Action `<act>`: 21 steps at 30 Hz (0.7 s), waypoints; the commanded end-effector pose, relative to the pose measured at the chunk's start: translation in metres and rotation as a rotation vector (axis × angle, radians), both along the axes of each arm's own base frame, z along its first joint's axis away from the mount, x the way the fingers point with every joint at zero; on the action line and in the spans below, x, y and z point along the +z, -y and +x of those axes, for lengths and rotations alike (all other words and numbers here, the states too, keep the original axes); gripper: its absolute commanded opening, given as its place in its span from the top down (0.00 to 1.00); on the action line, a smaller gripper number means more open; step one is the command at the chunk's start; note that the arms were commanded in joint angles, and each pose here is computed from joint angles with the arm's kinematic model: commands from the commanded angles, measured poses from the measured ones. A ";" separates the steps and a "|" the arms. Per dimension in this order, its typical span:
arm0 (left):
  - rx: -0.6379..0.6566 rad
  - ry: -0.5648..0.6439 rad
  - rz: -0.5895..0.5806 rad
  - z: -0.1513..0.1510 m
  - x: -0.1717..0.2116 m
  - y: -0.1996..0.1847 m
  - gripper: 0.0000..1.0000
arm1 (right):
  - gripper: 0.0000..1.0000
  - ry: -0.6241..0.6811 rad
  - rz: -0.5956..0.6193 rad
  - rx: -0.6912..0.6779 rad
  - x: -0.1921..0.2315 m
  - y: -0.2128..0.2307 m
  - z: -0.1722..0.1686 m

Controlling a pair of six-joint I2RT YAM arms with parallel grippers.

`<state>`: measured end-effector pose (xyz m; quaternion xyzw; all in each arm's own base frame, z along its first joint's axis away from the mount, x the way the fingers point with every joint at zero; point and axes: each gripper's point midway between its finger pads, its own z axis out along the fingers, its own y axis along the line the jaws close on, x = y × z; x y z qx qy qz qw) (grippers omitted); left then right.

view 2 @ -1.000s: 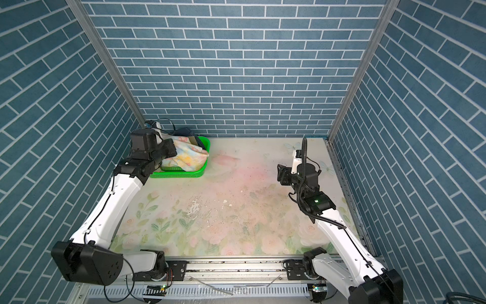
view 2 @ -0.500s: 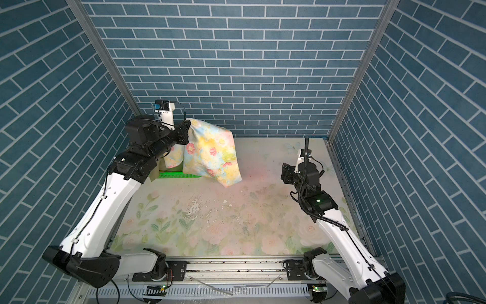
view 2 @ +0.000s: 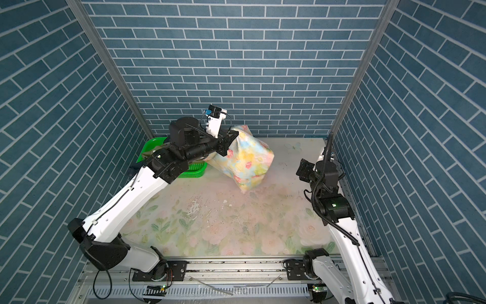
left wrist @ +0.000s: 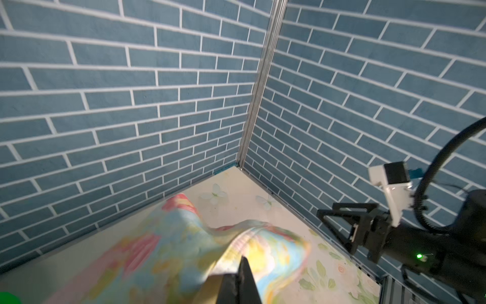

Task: Fold and stack the skirts
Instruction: 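Carry the floral skirt over the table and lay it down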

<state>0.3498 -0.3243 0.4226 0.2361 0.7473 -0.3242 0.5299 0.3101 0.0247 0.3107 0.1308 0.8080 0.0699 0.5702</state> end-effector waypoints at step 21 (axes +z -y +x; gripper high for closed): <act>-0.174 -0.260 0.417 -0.061 -0.230 0.015 0.03 | 0.23 -0.425 0.190 0.046 -0.130 -0.016 -0.001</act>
